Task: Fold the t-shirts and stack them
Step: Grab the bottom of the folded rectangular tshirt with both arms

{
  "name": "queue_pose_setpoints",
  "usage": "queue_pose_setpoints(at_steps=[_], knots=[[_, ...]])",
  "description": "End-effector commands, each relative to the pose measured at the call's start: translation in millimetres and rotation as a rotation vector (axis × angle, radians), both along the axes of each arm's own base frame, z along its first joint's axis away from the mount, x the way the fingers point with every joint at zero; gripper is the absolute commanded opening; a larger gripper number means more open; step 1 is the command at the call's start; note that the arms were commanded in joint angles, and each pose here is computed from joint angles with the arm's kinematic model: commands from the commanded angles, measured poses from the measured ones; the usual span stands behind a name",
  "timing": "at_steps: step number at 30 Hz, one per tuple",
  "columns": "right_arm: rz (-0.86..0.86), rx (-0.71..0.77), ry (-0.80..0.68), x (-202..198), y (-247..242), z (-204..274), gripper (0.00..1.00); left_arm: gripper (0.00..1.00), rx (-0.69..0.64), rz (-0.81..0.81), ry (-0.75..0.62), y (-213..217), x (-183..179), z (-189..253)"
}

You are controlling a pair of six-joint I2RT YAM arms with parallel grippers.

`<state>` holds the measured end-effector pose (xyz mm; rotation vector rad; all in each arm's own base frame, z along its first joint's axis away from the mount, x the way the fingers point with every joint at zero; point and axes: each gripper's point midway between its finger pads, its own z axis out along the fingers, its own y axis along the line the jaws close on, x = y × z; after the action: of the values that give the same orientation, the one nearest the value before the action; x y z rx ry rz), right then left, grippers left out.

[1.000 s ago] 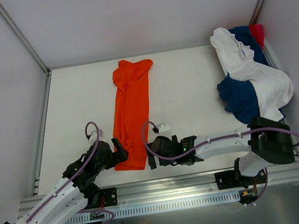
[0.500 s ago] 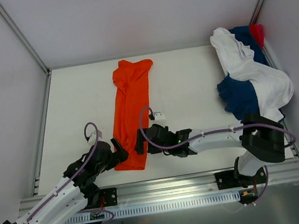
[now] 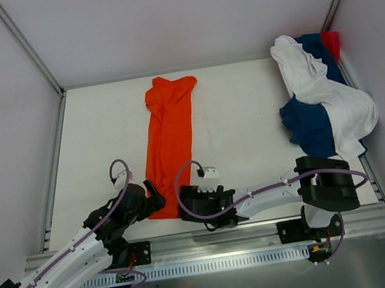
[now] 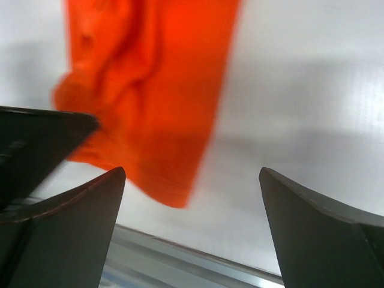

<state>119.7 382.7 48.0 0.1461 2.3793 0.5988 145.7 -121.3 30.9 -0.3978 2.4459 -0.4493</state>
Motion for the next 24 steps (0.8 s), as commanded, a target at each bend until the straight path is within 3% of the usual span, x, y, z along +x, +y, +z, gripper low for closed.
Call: queue_pose_setpoints(at_steps=[1,8,20,24], knots=[[-0.146,-0.064,-0.022,7,-52,-8,1.00,0.99,0.010,0.028,0.001,3,1,-3],[-0.133,-0.006,0.006,-2,-47,-22,1.00,0.98,0.022,0.050,-0.007,6,3,-4],[-0.067,0.030,0.010,-4,-5,-12,0.99,0.84,0.016,0.063,-0.001,7,0,-9],[-0.049,0.041,0.040,-8,6,-20,0.93,0.79,0.014,0.066,-0.002,8,0,-10]])
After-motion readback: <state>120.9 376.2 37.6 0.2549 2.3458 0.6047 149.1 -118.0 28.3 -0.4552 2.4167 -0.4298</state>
